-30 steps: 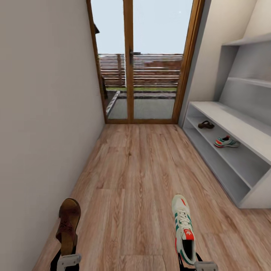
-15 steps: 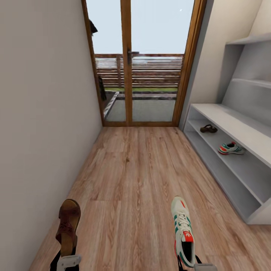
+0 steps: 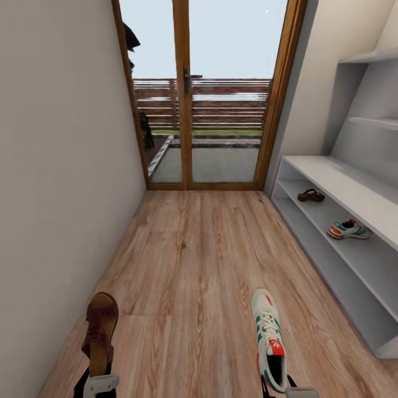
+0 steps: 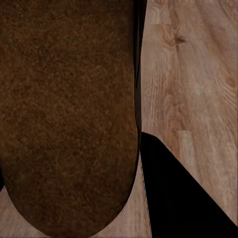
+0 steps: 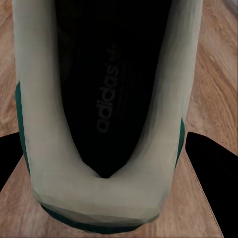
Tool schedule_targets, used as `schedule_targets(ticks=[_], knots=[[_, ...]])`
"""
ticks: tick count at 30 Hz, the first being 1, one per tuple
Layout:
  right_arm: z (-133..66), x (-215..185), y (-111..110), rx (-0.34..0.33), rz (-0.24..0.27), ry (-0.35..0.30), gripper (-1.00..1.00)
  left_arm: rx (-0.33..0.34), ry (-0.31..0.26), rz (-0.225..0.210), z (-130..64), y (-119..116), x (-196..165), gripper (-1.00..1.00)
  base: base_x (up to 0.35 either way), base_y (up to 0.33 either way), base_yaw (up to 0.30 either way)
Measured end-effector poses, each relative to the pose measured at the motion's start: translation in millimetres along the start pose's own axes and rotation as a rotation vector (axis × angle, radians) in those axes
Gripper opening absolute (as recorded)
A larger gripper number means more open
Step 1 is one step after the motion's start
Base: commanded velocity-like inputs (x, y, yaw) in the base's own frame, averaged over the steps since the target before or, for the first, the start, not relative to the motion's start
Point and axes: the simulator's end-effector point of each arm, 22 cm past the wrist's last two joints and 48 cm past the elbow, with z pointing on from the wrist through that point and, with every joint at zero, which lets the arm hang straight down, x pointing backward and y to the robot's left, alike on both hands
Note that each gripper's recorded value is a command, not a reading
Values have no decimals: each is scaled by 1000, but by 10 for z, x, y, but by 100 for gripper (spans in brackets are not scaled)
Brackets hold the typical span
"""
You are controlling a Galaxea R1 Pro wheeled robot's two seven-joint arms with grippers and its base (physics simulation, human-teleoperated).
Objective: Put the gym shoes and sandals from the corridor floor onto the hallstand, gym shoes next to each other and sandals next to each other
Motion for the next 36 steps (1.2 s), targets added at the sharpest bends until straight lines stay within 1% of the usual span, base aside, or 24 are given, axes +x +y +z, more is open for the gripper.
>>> schedule_targets(ticks=[26, 36], knots=[[6, -15, -13, 1, -2, -4, -100, 0, 0, -1, 0, 1, 0, -100, 340, -2, -2], [1, -4, -15, 0, -4, -1, -100, -1, -1, -1, 2, 5, -4, -100, 340, 29, -241]])
